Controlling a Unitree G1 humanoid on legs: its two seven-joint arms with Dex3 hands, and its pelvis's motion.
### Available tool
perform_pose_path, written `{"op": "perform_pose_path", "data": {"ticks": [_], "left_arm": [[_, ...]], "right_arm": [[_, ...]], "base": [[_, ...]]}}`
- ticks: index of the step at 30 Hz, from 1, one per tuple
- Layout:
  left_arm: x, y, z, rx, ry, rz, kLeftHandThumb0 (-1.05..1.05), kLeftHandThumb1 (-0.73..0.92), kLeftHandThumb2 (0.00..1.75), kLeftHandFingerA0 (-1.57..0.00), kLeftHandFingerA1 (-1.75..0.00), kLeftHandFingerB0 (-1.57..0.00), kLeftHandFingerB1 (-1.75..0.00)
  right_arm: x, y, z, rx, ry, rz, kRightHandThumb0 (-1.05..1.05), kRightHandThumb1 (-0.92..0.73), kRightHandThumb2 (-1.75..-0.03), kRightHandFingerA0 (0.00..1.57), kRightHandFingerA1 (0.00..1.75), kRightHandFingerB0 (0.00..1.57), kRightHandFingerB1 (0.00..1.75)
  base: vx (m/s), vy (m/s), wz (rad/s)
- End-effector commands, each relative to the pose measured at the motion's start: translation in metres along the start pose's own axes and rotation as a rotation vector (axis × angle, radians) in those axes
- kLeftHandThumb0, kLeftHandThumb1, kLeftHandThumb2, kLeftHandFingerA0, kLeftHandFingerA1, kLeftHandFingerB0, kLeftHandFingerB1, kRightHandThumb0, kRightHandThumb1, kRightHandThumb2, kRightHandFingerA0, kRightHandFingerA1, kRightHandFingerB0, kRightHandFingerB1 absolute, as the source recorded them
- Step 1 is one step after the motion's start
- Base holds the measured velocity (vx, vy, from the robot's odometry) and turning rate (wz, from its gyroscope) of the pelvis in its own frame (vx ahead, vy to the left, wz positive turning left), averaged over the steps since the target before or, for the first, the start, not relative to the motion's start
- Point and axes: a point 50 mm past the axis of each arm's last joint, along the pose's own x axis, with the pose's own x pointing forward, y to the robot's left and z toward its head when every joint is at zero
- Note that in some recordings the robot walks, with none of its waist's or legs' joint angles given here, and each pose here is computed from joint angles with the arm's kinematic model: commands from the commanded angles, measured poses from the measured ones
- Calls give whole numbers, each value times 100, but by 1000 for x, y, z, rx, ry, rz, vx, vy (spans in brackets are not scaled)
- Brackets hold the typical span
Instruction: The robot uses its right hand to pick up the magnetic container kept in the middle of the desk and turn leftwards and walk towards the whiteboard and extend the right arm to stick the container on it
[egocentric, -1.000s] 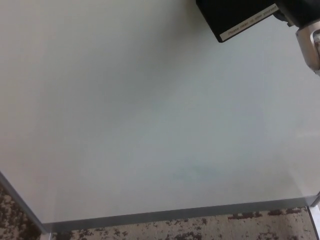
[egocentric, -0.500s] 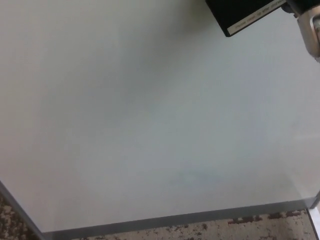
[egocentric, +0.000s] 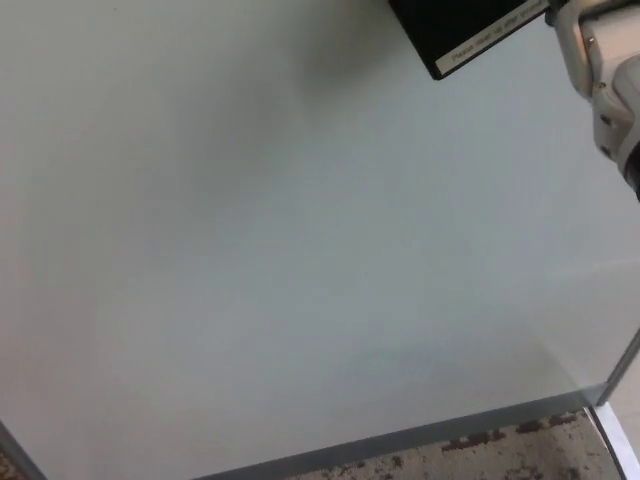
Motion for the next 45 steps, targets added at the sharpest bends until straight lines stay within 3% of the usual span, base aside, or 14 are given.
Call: {"op": "perform_pose_path", "data": {"ticks": [1,7,9,11,18,20,21,22,24,26,27,35,44,45], "left_arm": [[-4,5,-1,20,-24,2,12,72,89,-97,-85,-89,-84],[-9,3,-2,-7,-34,-6,16,69,93,-96,-90,-89,-87],[-9,4,-2,-12,-32,-2,14,59,111,-92,-93,-87,-90],[-11,5,-4,-8,-24,-3,12,72,90,-95,-91,-88,-89],[-12,10,-7,21,2,9,11,73,83,-93,-85,-86,-83],[-12,13,-7,40,-1,10,13,71,88,-94,-84,-86,-83],[-12,13,-8,49,1,11,13,71,88,-94,-84,-86,-83],[-12,14,-8,44,1,15,11,60,111,-93,-93,-86,-89],[-12,14,-8,33,8,20,13,72,88,-94,-87,-85,-84],[-12,13,-9,27,14,15,13,72,88,-94,-87,-84,-83],[-13,13,-9,25,12,11,13,60,112,-91,-92,-85,-88],[-17,15,-12,40,23,21,11,74,84,-93,-85,-87,-83],[-21,20,-16,43,41,29,10,72,90,-99,-89,-92,-85],[-23,21,-17,70,43,29,9,60,111,-94,-92,-88,-89]], "right_arm": [[-4,15,-11,-67,142,291,-29,-66,-60,0,0,0,0],[-6,18,-7,-68,117,289,-28,-69,-60,0,0,0,0],[-8,20,-6,-41,108,278,-27,-59,-82,0,0,0,0],[-13,24,-4,-36,103,265,-25,-68,-74,0,11,0,24],[-22,31,1,0,92,255,-23,-70,-84,0,33,7,31],[-23,30,2,4,84,198,-31,-74,-68,46,57,40,44],[-24,29,3,0,76,164,-31,-74,-68,46,57,40,44],[-24,28,3,25,65,114,-38,-70,-61,100,156,79,57],[-26,25,4,70,42,27,-43,-64,-67,107,163,81,63],[-27,25,4,78,22,2,-42,-62,-66,106,166,80,64],[-29,26,4,71,2,-11,-39,-65,-59,105,163,79,60],[-37,29,6,98,-35,-87,-42,-61,-66,101,165,82,66],[-40,26,9,134,-78,-194,-39,-64,-59,99,165,77,77],[-38,18,8,195,-101,-290,-39,-50,-94,117,135,73,95]], "base": [[-64,-204,25],[-47,-293,20],[-28,-154,-2],[-14,-102,-2],[-7,35,-6],[-9,114,-6],[-2,121,25],[62,179,-31],[12,145,-5],[-25,52,2],[0,0,0],[2,-4,1],[0,0,0],[0,0,0]]}}
